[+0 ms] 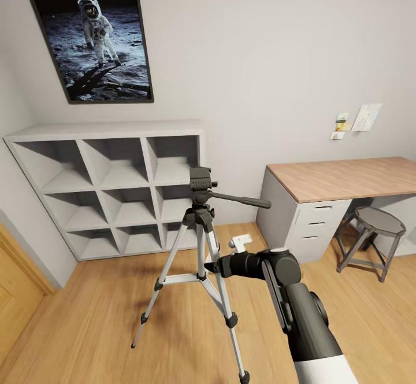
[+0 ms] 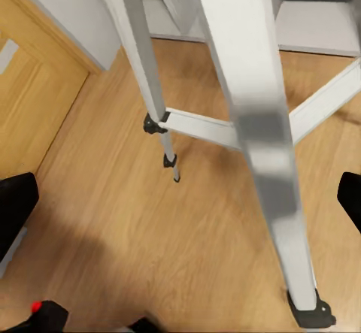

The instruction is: Attach the digital camera to the camera tripod in the bedroom.

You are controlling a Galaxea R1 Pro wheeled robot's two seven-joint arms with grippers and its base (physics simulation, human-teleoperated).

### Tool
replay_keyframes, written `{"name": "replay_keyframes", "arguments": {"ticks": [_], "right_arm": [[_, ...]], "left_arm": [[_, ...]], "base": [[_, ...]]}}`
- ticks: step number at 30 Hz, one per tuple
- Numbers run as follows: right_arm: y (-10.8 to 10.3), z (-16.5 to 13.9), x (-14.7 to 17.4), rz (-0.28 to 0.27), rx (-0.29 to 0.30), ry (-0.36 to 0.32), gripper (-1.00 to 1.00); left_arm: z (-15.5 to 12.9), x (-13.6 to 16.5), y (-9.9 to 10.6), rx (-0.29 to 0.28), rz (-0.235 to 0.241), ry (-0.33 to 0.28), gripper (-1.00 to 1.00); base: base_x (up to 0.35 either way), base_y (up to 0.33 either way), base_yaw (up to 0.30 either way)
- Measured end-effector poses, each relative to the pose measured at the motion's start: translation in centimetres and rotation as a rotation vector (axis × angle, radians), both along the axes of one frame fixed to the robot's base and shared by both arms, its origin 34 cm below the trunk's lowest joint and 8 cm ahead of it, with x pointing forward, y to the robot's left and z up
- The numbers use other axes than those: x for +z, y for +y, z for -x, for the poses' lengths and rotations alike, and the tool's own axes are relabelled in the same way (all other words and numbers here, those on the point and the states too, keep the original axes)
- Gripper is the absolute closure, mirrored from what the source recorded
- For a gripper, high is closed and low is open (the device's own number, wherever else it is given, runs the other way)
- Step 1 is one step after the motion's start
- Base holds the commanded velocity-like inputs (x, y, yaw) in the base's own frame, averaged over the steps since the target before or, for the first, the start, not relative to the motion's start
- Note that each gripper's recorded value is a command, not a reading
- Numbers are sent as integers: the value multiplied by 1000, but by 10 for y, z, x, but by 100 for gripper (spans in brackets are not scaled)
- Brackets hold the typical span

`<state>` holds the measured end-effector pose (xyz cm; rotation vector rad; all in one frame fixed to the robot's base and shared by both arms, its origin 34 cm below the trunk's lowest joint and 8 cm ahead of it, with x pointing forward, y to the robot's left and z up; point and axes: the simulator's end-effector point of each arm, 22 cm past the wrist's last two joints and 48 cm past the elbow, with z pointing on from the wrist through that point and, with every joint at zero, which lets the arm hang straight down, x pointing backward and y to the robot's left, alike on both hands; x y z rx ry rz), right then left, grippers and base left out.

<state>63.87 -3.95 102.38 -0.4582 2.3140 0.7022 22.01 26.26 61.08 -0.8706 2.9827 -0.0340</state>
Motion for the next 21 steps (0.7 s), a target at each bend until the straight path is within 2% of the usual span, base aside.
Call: {"name": "replay_keyframes", "arguments": {"ticks": [4, 7, 15, 21], "right_arm": [[0, -14, -22, 30, -2, -71, -100], [-6, -23, -29, 61, -32, -108, -100], [-9, -26, -34, 72, -47, -117, -100], [-6, -19, -57, 80, -34, -69, -100]], "left_arm": [[0, 0, 0, 0, 0, 0, 100], [0, 0, 0, 0, 0, 0, 100], [0, 0, 0, 0, 0, 0, 100], [0, 0, 0, 0, 0, 0, 100]], "base": [[0, 0, 0], [0, 0, 0], [0, 0, 0], [0, 0, 0]]}}
